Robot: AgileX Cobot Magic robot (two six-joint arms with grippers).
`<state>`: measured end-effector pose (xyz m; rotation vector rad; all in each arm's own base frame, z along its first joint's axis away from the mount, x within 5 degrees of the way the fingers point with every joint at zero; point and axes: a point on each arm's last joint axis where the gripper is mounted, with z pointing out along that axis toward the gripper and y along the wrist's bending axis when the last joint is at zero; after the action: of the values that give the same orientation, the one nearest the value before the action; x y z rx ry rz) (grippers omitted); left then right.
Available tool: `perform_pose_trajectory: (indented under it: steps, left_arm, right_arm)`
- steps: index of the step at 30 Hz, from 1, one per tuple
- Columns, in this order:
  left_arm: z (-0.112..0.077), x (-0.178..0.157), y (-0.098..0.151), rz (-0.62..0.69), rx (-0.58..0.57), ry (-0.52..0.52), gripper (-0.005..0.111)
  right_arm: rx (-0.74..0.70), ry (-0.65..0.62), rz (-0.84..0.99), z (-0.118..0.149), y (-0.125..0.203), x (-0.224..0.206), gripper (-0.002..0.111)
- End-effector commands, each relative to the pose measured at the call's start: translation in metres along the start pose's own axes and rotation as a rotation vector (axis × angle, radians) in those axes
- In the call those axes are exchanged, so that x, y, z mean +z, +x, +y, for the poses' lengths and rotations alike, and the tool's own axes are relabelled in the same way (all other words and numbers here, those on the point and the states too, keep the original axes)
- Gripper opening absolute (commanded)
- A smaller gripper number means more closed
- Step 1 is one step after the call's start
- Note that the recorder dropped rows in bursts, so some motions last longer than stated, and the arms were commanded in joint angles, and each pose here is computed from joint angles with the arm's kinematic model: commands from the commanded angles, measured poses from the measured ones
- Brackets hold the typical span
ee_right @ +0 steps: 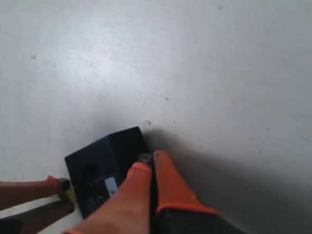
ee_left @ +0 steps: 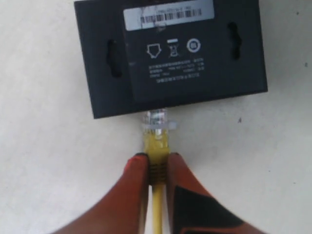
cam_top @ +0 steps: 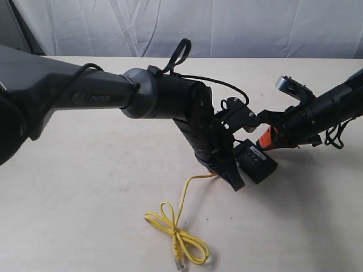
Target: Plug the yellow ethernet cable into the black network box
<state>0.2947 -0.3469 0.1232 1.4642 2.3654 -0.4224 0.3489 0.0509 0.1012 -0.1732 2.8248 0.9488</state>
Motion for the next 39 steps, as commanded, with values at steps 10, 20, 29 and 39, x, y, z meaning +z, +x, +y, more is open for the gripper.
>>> perform_pose_trajectory:
  steps: [10, 20, 29, 39]
  left_arm:
    - [0.002, -0.002, -0.010, -0.091, -0.053, -0.024, 0.000]
    - [0.011, -0.003, -0.008, -0.087, -0.042, -0.034, 0.000]
    - [0.009, -0.003, -0.008, -0.083, 0.049, -0.026, 0.000]
    - [0.005, -0.003, -0.011, -0.122, 0.012, 0.020, 0.000]
  right_arm:
    - [-0.024, -0.055, 0.080, 0.005, 0.009, 0.002, -0.001]
    - [-0.026, -0.054, 0.081, 0.005, 0.009, 0.002, -0.001]
    - [-0.022, -0.023, 0.050, 0.002, 0.006, 0.002, -0.001]
    - [-0.023, -0.048, 0.026, 0.001, 0.004, 0.006, -0.001]
